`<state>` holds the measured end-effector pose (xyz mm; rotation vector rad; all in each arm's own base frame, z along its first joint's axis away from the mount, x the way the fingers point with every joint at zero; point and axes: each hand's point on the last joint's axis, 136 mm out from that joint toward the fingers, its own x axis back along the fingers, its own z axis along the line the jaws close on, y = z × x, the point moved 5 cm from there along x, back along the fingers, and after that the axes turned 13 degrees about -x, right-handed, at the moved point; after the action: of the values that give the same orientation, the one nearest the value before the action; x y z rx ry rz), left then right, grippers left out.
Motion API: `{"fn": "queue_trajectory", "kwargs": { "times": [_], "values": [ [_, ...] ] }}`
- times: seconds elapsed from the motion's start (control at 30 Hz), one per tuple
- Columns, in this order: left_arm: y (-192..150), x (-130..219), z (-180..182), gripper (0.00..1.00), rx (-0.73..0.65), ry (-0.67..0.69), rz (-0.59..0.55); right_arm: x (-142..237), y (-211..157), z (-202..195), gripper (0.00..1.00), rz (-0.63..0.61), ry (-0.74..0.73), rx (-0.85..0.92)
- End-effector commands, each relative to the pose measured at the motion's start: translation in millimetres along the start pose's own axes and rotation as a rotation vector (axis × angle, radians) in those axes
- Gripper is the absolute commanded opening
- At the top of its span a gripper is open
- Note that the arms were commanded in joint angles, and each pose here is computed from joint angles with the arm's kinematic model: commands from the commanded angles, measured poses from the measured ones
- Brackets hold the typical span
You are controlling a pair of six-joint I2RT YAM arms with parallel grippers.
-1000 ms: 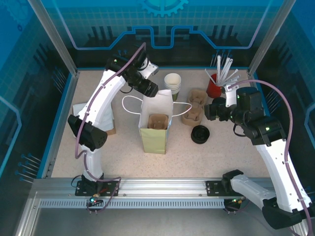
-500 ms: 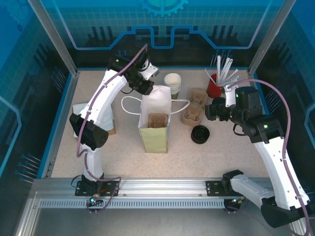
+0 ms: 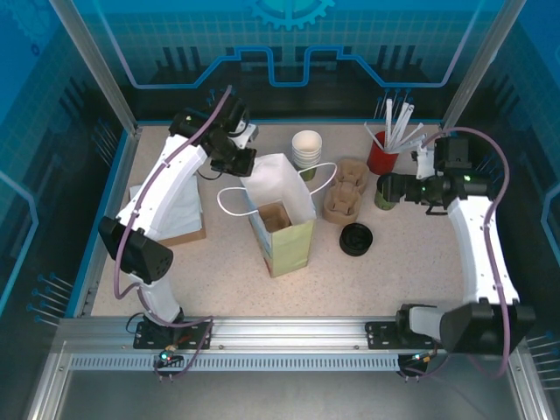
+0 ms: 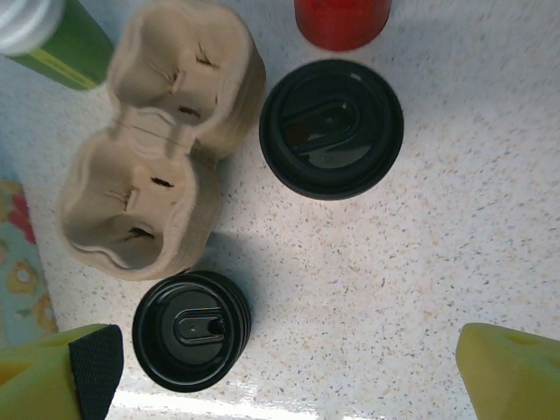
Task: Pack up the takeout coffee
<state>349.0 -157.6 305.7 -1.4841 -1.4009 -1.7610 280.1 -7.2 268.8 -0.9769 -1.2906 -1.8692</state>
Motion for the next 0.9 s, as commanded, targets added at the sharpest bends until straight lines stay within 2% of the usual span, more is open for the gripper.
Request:
{"fn": "queue_trajectory", "kwargs": {
  "times": [0.0, 0.13, 0.3, 0.37, 0.53, 0.87],
  "values": [
    [1.7, 4.5, 3.6, 0.17, 0.059, 0.008, -0.043, -19.2, -2.5, -7.0, 1.0, 0.067, -0.017, 0.002],
    [3.5, 16.2, 5.4, 0.43, 0.063, 0.017, -0.08, -41.0, 3.9, -12.9, 1.0, 0.086, -0.053, 0.0],
    [1.5, 45.6, 5.3, 0.8, 0.072, 0.034, -0.181, -60.5, 9.6, -19.4, 1.0, 0.12, -0.1, 0.008],
    [-4.6, 56.2, 6.4, 0.9, 0.09, 0.046, -0.225, -67.7, 10.9, -22.4, 1.0, 0.128, -0.122, 0.016],
    [-26.4, 78.3, 6.9, 0.99, 0.147, 0.055, -0.349, -84.6, 12.1, -22.6, 1.0, 0.167, -0.144, 0.038],
    [-82.5, 102.6, 14.5, 0.99, 0.285, 0.069, -0.511, -108.2, 19.3, -14.7, 1.0, 0.187, -0.146, 0.076]
  ]
}}
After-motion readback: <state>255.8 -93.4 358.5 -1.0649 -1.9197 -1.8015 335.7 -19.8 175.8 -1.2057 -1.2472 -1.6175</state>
